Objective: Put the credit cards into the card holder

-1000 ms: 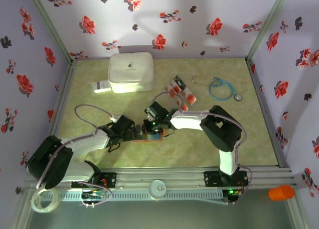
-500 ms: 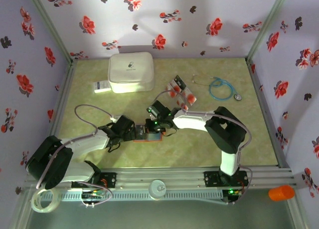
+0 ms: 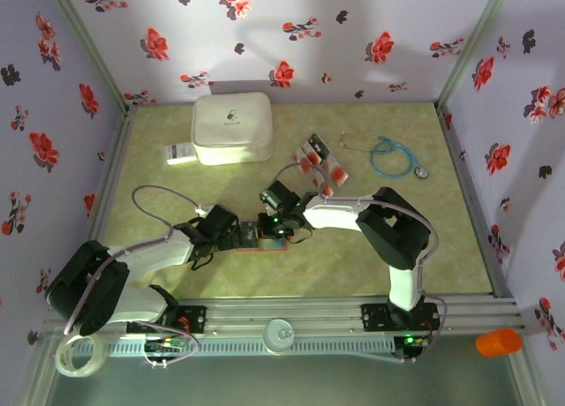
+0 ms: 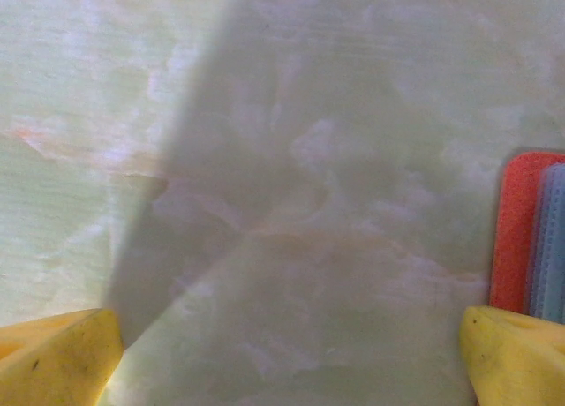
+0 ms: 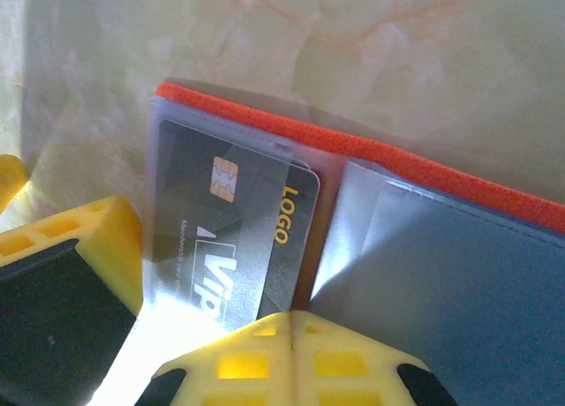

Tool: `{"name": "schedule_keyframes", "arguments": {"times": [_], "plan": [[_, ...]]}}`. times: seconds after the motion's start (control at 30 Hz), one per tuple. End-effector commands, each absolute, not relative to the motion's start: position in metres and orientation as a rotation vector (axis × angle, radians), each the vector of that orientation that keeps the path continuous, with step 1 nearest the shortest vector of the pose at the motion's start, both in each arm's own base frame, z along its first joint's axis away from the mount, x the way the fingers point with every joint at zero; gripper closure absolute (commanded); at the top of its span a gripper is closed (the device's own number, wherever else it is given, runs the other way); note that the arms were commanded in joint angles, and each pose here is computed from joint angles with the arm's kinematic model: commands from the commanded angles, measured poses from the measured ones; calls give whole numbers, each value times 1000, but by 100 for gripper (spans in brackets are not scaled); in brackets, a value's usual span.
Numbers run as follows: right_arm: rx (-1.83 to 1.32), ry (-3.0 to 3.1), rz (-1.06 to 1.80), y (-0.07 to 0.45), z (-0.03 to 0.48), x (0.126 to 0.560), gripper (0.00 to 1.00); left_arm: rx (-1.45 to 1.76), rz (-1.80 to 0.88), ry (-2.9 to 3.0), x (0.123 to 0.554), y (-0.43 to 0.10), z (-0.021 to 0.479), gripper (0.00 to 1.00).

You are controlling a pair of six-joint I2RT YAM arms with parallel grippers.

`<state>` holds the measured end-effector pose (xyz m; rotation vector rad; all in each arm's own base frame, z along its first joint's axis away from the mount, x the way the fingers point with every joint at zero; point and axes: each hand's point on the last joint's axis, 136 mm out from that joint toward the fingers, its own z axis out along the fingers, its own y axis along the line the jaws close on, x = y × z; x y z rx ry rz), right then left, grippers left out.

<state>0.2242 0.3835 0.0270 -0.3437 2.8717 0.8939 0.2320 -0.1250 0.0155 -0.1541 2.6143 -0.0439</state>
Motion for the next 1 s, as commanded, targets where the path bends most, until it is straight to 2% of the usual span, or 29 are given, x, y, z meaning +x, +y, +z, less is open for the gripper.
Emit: {"name": "schedule_keyframes", "arguments": {"times": [0.0, 0.43, 0.97], "plan": [[-380, 2887, 872, 388, 23, 224, 100, -127, -159, 2664, 225, -140, -3, 0], [-406, 2894, 889, 397, 24, 221, 100, -129, -165, 2658, 225, -140, 1, 0], [-384, 2834, 877, 386, 53, 232, 98, -234, -85, 2559, 233, -116, 38, 0]]}}
